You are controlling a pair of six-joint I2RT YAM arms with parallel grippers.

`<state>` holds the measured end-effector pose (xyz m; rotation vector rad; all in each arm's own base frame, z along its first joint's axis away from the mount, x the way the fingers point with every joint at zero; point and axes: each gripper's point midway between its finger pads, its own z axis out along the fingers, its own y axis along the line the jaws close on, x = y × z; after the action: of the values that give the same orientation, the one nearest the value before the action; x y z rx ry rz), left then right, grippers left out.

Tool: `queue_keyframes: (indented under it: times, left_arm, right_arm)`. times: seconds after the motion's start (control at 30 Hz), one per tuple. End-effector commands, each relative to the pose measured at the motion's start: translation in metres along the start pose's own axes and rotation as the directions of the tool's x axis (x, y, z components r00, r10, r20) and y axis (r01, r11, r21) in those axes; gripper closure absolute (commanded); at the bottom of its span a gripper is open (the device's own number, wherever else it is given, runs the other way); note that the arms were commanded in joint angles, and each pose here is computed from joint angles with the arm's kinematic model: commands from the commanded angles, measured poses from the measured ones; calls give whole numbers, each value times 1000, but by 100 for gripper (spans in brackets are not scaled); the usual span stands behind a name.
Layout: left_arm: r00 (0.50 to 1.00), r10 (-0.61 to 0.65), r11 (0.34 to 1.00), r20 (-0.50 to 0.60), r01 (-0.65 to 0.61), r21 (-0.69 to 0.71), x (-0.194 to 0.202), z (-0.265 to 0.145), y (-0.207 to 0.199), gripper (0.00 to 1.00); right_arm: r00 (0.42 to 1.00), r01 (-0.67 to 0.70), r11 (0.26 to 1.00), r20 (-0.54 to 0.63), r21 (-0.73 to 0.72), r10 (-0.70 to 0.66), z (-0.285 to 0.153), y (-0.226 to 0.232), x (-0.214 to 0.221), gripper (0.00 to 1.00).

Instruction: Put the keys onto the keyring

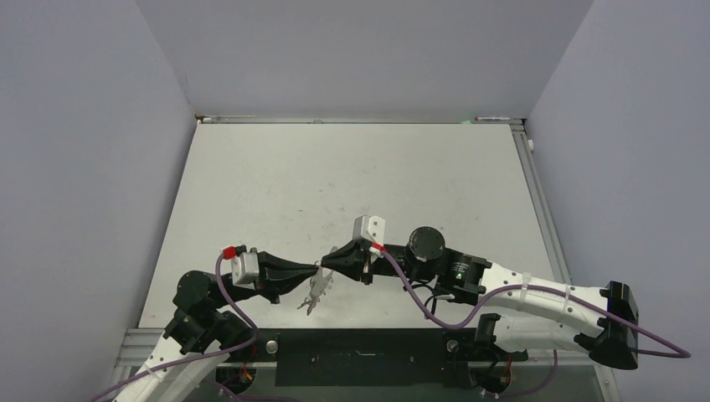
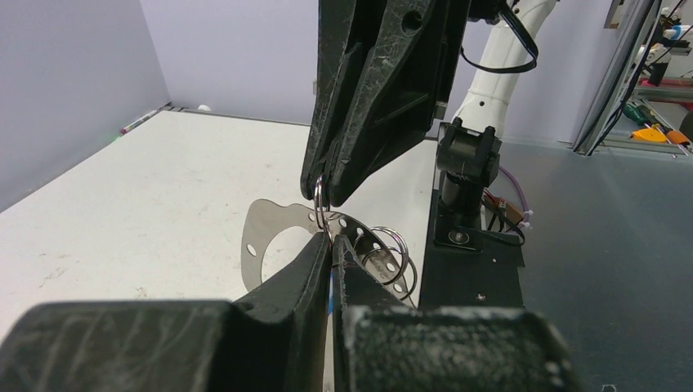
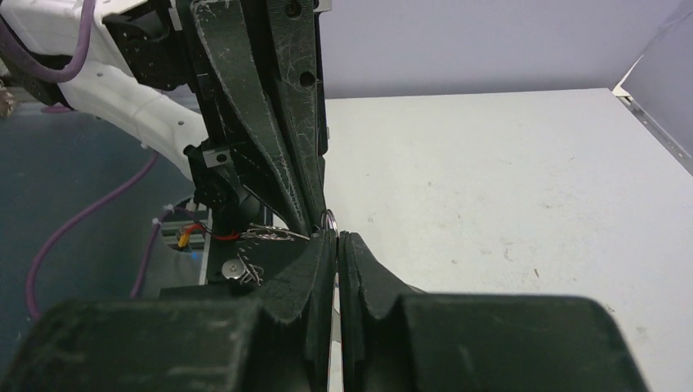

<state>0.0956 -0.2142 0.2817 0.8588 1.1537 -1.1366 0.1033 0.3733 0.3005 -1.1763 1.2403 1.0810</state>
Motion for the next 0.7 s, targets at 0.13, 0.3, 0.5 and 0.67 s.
queue_keyframes:
  times: [0.13,0.3,0.5,0.67]
  left_arm:
    - [999,34,999,30,-34,3,-12,0,-2,100]
    - [999,35,999,30,-35,-5,-12,-1,-1,100]
    - [998,49,998,43,-47,-31,-15,-3,2,74]
    - [997,57,998,54,-55,-38,-18,-4,2,67]
  right_arm:
    - [963,-108,992,254,61,89,1,-10,-41,95]
    - [958,-113,993,270,34,100,5,-6,-40,95]
    - [965,-100,995,242,3,96,9,-1,-31,95]
    - [965,-96,995,243,-6,94,7,1,-30,95]
